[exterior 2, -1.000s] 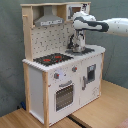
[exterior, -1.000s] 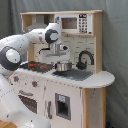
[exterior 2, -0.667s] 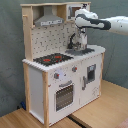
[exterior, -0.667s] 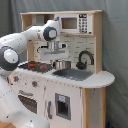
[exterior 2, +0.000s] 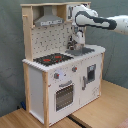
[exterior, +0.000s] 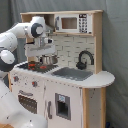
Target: Play with the kitchen
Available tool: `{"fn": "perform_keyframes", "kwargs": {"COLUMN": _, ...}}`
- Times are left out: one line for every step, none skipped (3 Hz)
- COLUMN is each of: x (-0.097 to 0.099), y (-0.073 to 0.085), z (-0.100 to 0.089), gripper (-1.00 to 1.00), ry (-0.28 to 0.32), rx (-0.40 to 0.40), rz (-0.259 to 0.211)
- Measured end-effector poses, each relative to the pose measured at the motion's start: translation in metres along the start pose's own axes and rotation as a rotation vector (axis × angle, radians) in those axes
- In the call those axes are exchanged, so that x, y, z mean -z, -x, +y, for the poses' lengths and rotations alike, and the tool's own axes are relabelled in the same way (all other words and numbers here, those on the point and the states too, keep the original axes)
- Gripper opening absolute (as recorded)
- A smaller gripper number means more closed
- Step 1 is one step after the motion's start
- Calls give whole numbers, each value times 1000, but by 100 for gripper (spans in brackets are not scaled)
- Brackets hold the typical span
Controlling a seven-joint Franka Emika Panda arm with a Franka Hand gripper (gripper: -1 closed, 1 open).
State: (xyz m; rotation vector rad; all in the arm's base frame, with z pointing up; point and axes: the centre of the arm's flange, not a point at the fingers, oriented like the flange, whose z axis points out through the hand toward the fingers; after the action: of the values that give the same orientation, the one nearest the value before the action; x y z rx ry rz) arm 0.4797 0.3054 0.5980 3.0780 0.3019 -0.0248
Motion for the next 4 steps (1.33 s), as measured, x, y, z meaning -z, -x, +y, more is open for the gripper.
{"fn": "perform_keyframes", "kwargs": {"x": 20, "y": 2, "z": -40, "gripper": -100, "ry": -9, "rx": 20, "rz": 65}}
{"fn": "perform_keyframes", "kwargs": {"x": 20, "y": -4, "z": -72, "gripper": -100, "ry": -23, "rx": 43, "rz": 126}}
{"fn": "perform_keyframes", "kwargs": {"x": 12, "y": -14, "z": -96, "gripper": -100, "ry": -34, "rx": 66, "rz": 176}}
{"fn": "perform_keyframes", "kwargs": {"x": 8, "y": -24, "z": -112, "gripper": -100, "ry": -44, "rx": 83, "rz": 212}}
